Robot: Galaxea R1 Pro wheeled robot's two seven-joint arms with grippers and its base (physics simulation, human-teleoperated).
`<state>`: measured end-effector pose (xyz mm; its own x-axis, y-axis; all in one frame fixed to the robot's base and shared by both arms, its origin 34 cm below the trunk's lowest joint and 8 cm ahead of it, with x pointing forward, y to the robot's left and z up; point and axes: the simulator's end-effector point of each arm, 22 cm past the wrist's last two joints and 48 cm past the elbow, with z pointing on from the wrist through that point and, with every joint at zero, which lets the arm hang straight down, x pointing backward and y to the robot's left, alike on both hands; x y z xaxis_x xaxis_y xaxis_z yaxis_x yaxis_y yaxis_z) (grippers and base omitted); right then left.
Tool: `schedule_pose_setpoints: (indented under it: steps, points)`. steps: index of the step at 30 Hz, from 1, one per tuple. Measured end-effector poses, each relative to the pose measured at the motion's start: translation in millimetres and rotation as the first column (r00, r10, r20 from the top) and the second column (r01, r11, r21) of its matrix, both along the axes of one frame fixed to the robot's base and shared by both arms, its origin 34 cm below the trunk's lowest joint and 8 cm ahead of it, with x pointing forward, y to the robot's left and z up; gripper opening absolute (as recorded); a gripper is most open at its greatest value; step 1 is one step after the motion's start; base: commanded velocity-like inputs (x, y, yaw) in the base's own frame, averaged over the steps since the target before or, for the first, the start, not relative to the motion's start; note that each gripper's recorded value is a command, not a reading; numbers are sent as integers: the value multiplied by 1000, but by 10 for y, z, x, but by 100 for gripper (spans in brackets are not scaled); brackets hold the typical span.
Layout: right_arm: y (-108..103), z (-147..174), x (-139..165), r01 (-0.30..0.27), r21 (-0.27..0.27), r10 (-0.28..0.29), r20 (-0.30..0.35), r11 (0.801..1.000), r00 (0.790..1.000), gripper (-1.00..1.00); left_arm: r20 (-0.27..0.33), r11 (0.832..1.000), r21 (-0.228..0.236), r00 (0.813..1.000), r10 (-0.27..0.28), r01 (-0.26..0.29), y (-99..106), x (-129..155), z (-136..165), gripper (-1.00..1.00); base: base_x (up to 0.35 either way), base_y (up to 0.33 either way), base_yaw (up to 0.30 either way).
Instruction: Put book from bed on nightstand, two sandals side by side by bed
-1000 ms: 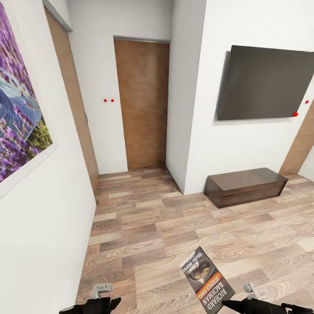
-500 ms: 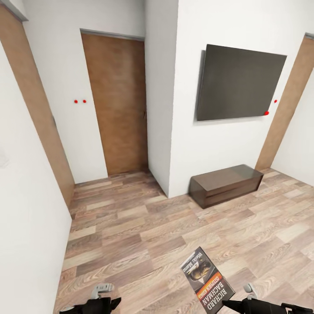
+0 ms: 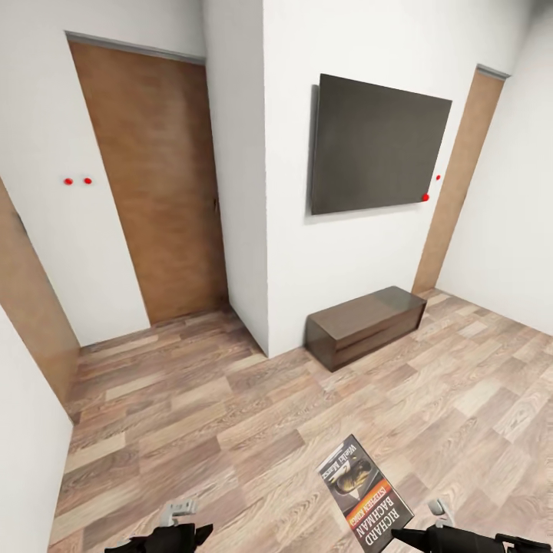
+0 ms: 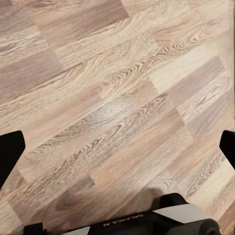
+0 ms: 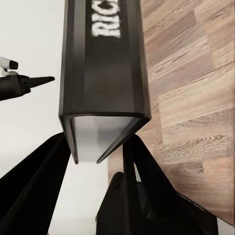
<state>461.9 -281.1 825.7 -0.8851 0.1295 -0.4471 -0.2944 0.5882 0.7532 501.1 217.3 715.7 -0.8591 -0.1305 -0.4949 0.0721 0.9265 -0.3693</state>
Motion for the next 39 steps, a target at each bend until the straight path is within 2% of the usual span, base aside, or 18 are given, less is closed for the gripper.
schedule_pose_setpoints:
  steps: [16,39]
  points:
    - [-1,-1,3,1,0,-1,0,1000,1000,-100,1,1000,0,1000,3,-3,10,8,1,100,306,0,-282]
    - [0,-4,3,0,0,0,-1,1000,1000,-100,0,1000,0,1000,3,-3,10,6,-3,100,10,0,-282]
